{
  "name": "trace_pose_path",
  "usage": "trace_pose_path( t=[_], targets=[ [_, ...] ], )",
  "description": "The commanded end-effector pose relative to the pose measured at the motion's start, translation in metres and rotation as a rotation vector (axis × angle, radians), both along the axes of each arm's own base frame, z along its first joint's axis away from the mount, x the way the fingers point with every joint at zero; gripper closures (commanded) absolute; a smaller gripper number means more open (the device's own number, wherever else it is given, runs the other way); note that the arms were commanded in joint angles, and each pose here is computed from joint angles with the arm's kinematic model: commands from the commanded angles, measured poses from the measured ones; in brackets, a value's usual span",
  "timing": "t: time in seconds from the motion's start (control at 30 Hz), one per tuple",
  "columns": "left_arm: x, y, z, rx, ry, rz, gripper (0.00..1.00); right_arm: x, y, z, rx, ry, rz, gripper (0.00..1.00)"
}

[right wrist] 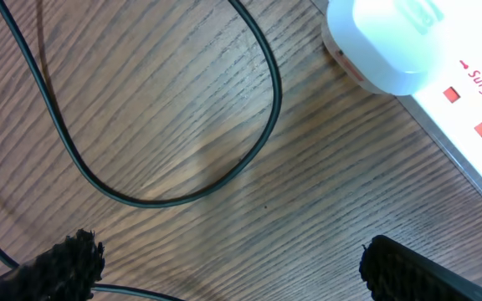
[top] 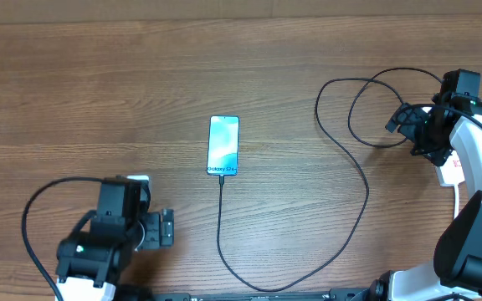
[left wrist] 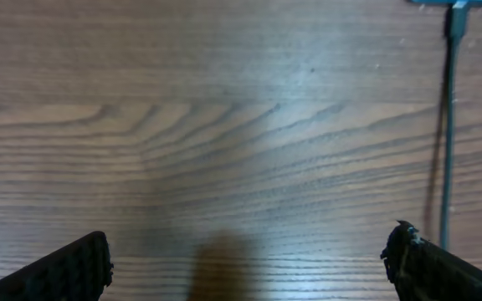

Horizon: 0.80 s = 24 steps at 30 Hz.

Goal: Plug charger to phone and switch on socket

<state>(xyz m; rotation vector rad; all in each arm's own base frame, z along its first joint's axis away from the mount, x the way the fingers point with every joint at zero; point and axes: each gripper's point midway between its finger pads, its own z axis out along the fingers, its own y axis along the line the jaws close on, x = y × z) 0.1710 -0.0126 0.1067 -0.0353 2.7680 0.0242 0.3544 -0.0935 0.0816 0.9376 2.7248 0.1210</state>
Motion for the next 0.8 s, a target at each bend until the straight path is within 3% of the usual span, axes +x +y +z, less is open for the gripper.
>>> trace_pose_path(
  t=[0.0, 0.5, 0.77],
  targets=[
    [0.0, 0.001, 0.001, -0.006, -0.034, 0.007, 0.0, 0.001, 0.002, 0.001, -0.001, -0.006, 0.008, 0.0],
    [0.001, 0.004, 0.002, -0.002, -0.043, 0.019, 0.01, 0.001, 0.002, 0.001, -0.001, -0.006, 0.008, 0.0],
    [-0.001, 0.024, -0.001, 0.109, -0.039, 0.055, 0.0, 0.001, 0.002, 0.001, -0.001, -0.006, 0.008, 0.0]
  ],
)
